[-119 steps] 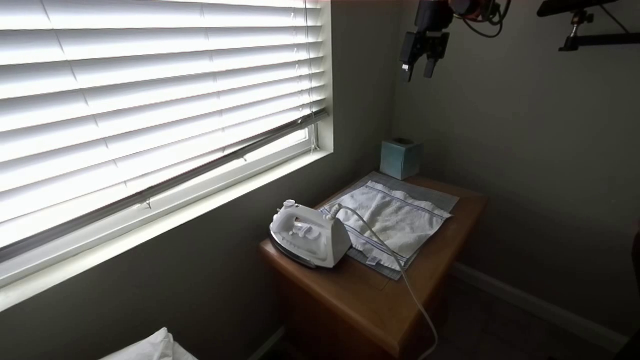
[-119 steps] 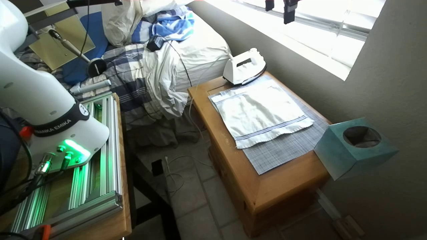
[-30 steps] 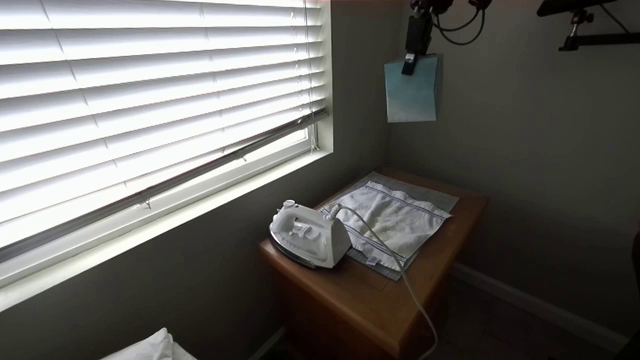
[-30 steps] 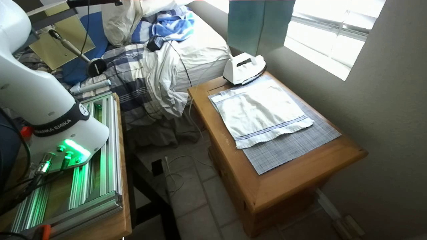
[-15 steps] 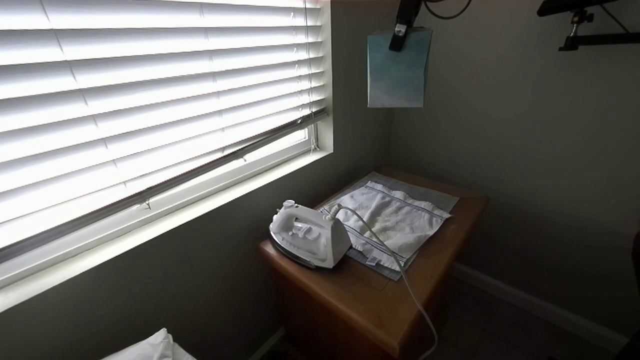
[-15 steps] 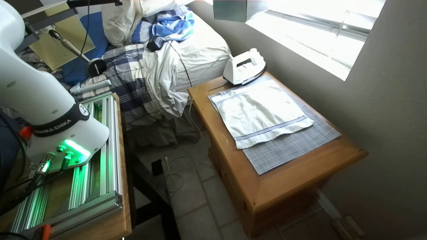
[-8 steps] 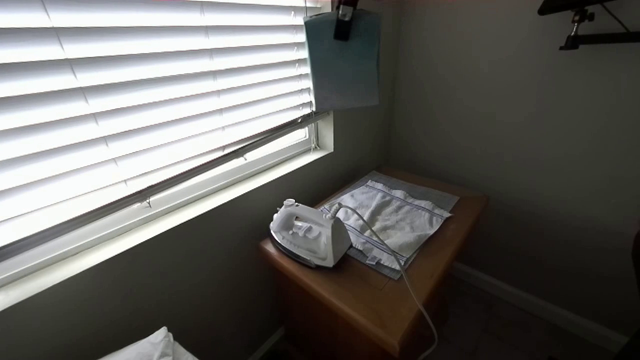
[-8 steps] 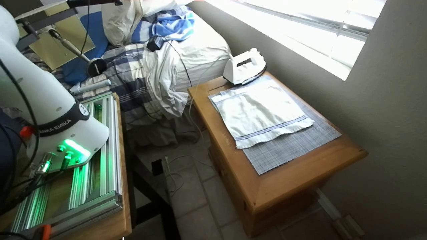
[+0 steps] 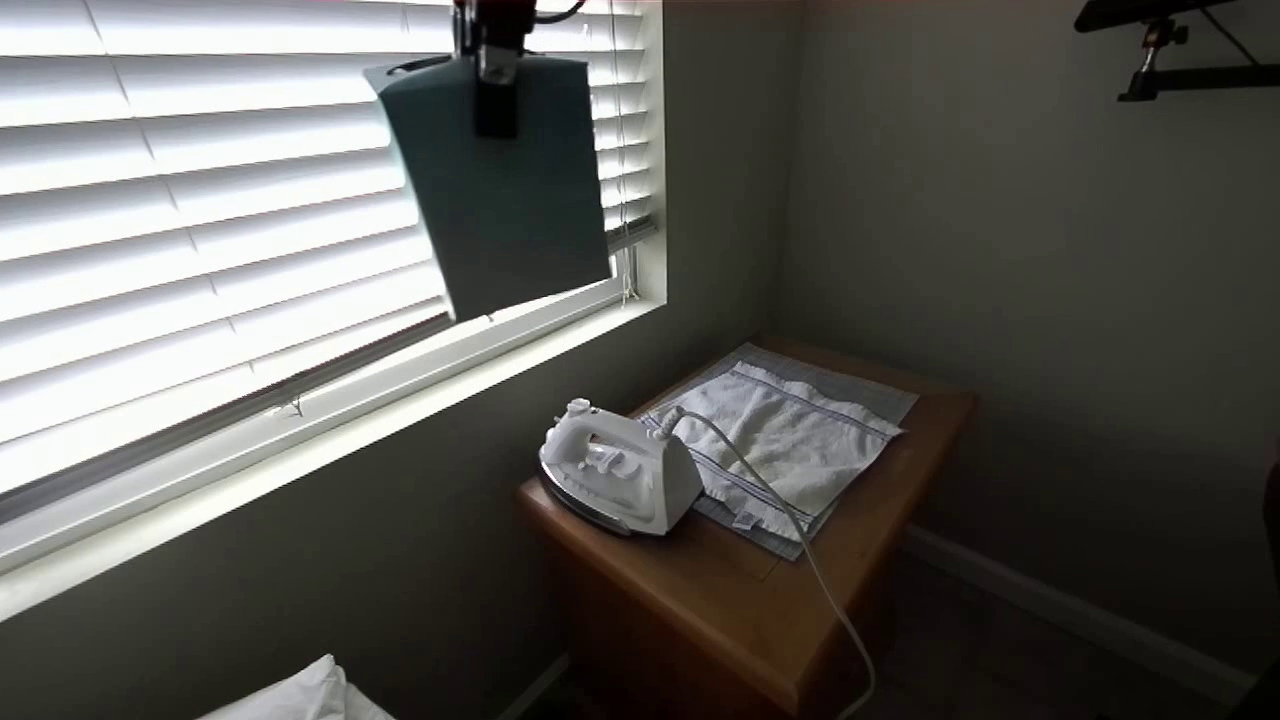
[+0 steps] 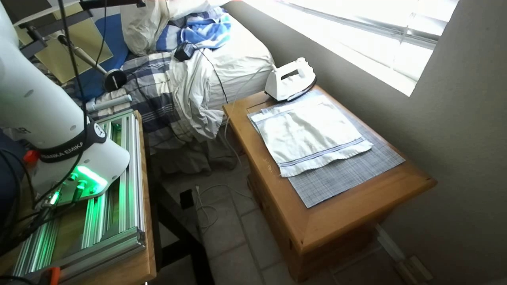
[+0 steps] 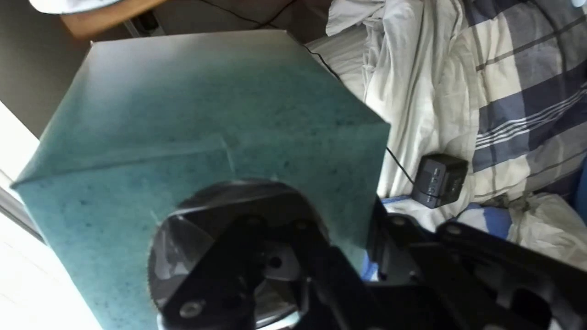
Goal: Put the tissue box on the bed.
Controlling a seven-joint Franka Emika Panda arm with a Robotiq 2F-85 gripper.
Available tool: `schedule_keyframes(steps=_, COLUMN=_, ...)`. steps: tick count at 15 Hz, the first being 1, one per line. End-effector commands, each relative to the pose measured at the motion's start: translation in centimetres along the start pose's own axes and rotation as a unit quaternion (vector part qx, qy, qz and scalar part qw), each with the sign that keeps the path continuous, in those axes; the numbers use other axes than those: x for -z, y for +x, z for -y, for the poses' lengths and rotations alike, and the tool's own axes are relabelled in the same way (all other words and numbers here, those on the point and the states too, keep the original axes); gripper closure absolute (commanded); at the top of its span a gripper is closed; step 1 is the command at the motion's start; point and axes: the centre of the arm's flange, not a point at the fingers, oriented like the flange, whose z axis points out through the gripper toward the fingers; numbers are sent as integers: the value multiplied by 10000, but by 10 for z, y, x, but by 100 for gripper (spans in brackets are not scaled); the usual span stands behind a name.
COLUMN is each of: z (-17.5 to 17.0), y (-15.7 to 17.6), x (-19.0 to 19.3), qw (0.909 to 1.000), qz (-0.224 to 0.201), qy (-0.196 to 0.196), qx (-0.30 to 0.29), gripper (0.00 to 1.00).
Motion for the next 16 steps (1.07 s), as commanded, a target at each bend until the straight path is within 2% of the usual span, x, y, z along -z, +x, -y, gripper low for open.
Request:
schedule_keyframes(steps=1, z=8, y=88, x=10, qw=9951, qz=193, qy=111, qx=964, gripper=99)
schedule_keyframes(steps=2, z=23, y=101, x=11, qw=9923, qz=159, qy=161, qx=1219, gripper=99)
schedule_keyframes(steps=3, z=32, y=42, x=-8, qw=9972, qz=86, qy=117, qx=738, gripper=95)
schedule_keyframes(steps=6, z=50, y=64, x=-7, qw=9944, qz=69, qy=160, qx=1047, gripper=95)
schedule_keyframes(steps=12, z=43, y=64, x=-6, qw=9940, qz=50, qy=163, qx=1084, gripper=95)
schedule_keyframes(steps=13, z=41, y=69, x=-13, qw=9921, qz=-23, qy=216, qx=1237, gripper=99)
schedule_keyframes(steps=16, z=44, y=93, x=-54, qw=9807, qz=-367, qy=500, qx=1855, gripper=99)
